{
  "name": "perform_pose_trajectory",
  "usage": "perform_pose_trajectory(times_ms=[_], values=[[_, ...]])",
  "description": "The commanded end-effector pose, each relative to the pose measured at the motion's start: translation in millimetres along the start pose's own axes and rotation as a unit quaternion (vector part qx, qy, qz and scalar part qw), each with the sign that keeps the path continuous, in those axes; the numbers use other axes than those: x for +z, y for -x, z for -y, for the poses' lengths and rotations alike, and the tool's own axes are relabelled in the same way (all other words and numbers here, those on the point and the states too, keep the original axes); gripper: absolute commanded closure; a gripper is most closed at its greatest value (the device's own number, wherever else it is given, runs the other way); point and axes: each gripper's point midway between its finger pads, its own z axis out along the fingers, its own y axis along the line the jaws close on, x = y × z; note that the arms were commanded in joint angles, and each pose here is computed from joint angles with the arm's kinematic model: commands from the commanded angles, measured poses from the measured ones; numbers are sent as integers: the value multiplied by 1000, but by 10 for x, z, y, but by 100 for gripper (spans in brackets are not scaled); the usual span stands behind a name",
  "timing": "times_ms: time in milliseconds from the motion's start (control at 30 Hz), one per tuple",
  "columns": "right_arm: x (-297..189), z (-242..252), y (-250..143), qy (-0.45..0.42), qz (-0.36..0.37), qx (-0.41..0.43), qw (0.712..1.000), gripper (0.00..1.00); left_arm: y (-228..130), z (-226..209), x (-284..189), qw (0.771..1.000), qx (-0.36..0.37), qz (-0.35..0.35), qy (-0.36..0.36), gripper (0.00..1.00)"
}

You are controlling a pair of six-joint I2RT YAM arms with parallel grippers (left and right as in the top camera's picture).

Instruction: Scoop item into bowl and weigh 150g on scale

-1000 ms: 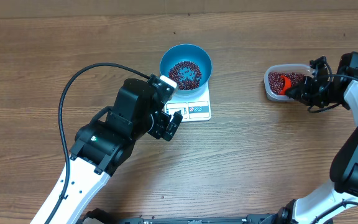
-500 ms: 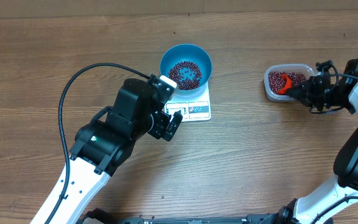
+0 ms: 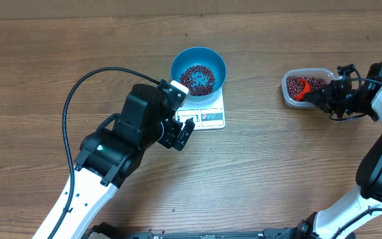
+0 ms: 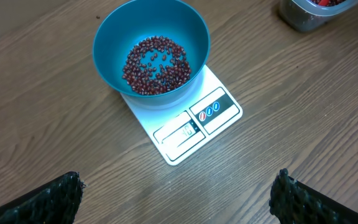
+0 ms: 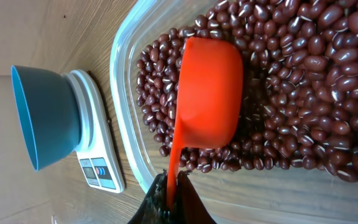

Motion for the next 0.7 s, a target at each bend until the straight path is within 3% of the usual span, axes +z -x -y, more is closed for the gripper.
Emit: perform_pose_trajectory(times_ms=[0, 667], values=[[162, 129, -67, 6, -19, 22, 1000, 96, 77, -39, -59, 1000, -8, 12, 8, 0], [-173, 320, 57, 62, 23, 74, 995, 96, 77, -39, -59, 1000, -8, 12, 8, 1]])
